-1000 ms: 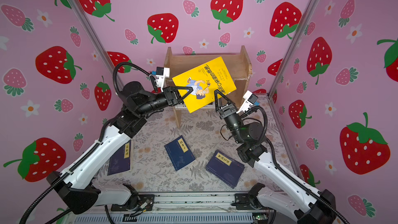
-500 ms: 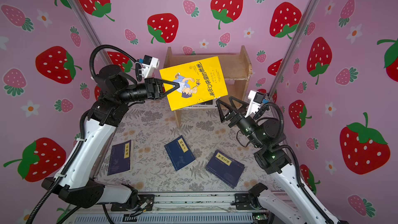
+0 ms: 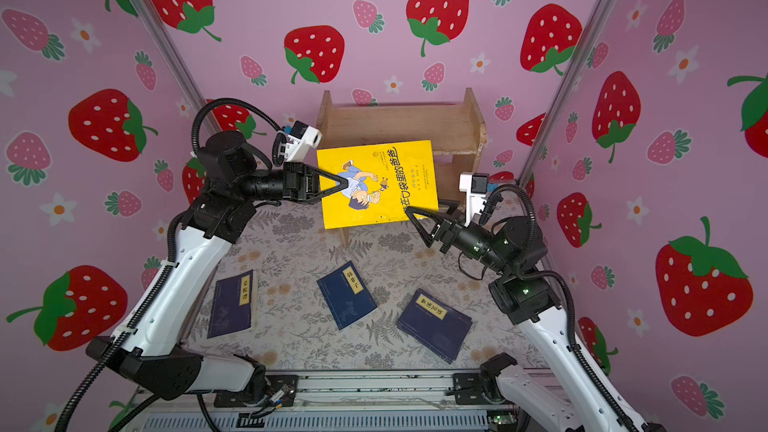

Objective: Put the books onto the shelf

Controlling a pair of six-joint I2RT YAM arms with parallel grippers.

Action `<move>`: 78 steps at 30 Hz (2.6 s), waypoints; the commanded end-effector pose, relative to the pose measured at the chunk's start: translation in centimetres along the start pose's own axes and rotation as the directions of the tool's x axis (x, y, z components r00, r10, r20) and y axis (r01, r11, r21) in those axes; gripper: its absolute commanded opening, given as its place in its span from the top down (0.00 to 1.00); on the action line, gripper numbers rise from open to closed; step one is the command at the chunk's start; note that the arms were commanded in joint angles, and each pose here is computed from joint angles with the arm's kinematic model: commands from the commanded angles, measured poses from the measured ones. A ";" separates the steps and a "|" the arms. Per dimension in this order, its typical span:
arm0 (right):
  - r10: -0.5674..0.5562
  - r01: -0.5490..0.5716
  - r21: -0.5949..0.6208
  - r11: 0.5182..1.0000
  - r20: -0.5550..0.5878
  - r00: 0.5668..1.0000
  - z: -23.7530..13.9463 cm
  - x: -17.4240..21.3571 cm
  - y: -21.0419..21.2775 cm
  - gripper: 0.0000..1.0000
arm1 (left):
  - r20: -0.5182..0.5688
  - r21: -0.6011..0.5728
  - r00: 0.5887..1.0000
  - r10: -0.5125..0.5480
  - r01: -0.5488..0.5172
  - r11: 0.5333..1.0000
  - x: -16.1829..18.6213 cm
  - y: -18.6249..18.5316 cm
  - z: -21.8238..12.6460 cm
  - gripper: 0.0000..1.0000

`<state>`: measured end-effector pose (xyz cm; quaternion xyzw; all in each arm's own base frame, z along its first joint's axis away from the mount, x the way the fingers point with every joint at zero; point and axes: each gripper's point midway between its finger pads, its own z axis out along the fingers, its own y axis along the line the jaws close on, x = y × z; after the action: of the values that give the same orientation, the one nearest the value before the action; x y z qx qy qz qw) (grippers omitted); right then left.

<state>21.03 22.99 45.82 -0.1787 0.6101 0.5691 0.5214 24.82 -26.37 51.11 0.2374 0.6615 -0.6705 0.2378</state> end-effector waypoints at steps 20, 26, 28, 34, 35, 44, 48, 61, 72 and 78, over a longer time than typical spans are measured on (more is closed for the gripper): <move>0.258 -0.254 -0.162 0.954 0.005 0.966 -1.5 2.1 -1.2 0.83 | -0.016 -0.018 0.998 0.067 -0.067 0.998 0.0 1.3 0.1 1.00; 0.376 -0.373 -0.097 0.923 0.017 0.927 -2.0 4.6 -3.9 0.91 | 0.068 -0.172 0.996 0.064 -0.051 0.984 -0.8 3.9 -0.4 0.45; 0.424 -0.421 -0.074 0.904 0.026 0.905 -2.4 5.8 -5.0 0.92 | 0.098 -0.252 0.992 0.076 -0.049 0.967 -1.0 5.0 -1.0 0.30; 0.494 -0.493 -0.049 0.869 0.136 0.859 -3.7 6.7 -7.2 0.94 | 0.216 -0.588 0.962 0.164 -0.006 0.809 -1.3 8.5 -6.2 0.15; 0.498 -0.496 -0.053 0.867 0.151 0.854 -3.8 6.6 -7.4 0.95 | 0.242 -0.639 0.952 0.187 0.011 0.770 -1.5 8.8 -7.5 0.14; 0.481 -0.476 -0.067 0.877 0.160 0.862 -2.0 5.2 -8.2 0.95 | 0.393 -0.788 0.858 0.330 0.129 0.602 -0.2 7.5 -16.3 0.02; 0.481 -0.480 -0.045 0.876 0.159 0.862 -0.6 4.8 -9.5 0.95 | 0.404 -0.783 0.860 0.312 0.149 0.605 0.8 8.3 -16.7 0.02; 0.477 -0.476 -0.045 0.878 0.149 0.866 2.2 2.6 -10.4 0.95 | 0.369 -0.756 0.899 0.236 0.143 0.639 4.4 14.2 -15.5 0.00; 0.403 -0.414 -0.017 0.910 0.270 0.875 3.9 0.5 -13.0 0.95 | 0.393 -0.723 0.893 0.219 0.153 0.674 3.2 15.7 -14.9 0.00; 0.356 -0.379 0.027 0.925 0.288 0.889 6.4 0.2 -14.6 0.95 | 0.409 -0.710 0.892 0.191 0.179 0.682 3.0 17.2 -14.7 0.00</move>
<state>35.88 24.66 33.76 0.0759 0.6420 0.6352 0.4226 32.99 -11.64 35.34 -0.0406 0.8076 -0.3727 0.4553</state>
